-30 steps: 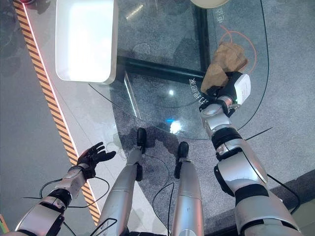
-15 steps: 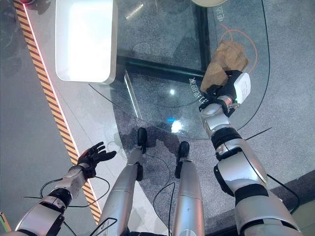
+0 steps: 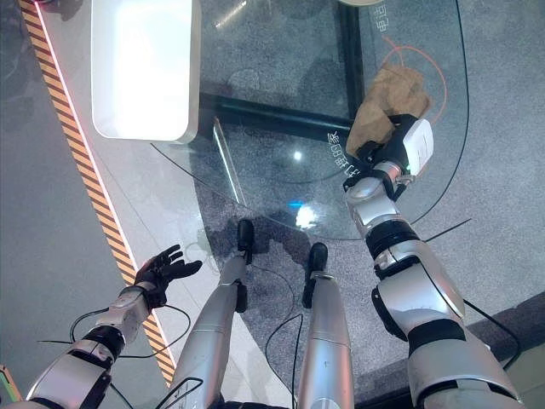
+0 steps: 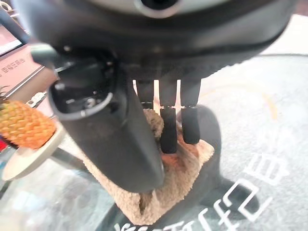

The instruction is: Wipe the table with a cloth and put it in the basket.

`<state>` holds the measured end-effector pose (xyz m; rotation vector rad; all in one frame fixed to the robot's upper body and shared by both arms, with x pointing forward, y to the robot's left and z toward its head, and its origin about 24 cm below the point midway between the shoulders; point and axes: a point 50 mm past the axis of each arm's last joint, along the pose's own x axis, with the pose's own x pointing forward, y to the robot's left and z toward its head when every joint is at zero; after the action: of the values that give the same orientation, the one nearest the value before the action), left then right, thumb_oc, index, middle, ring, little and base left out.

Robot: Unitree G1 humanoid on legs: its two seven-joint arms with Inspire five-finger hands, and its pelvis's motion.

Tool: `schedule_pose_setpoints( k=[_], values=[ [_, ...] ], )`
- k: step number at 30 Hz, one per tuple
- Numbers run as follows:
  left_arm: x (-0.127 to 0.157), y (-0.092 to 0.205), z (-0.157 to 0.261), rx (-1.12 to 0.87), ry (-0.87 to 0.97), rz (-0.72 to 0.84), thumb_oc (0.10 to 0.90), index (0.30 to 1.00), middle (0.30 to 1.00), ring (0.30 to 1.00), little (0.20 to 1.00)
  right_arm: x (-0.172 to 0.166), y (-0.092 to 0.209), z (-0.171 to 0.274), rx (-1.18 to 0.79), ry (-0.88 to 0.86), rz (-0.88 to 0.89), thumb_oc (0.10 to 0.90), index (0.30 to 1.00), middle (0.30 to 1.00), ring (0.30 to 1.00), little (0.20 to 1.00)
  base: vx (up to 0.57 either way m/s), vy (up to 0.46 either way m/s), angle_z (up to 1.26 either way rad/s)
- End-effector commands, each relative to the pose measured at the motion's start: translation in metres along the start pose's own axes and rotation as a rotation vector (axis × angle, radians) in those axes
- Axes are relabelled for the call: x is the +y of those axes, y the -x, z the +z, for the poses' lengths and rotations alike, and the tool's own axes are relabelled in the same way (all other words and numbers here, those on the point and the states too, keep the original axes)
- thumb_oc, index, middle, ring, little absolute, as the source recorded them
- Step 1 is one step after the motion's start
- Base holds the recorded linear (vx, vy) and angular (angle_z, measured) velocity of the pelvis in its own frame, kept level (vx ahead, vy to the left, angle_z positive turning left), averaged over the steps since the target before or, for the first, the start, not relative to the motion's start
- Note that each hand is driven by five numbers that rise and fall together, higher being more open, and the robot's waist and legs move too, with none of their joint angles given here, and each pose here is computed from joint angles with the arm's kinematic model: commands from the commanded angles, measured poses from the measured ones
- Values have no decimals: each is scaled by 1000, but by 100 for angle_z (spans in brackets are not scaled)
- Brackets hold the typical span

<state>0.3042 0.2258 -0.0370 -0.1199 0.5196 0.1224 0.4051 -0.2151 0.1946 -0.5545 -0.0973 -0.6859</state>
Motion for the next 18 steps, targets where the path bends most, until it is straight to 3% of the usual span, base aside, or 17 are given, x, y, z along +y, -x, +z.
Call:
schedule_pose_setpoints(
  k=[1, 18],
  values=[
    [10, 2, -7, 25, -33, 44, 800, 900, 900, 900, 900, 21, 26, 90, -400, -56, 121, 100, 300, 300, 300, 200, 0, 0, 0],
    [-2, 1, -7, 24, -26, 10, 800, 900, 900, 900, 900, 52, 55, 107, -563, 110, 317, 100, 300, 300, 300, 200, 4, 20, 7]
  ],
)
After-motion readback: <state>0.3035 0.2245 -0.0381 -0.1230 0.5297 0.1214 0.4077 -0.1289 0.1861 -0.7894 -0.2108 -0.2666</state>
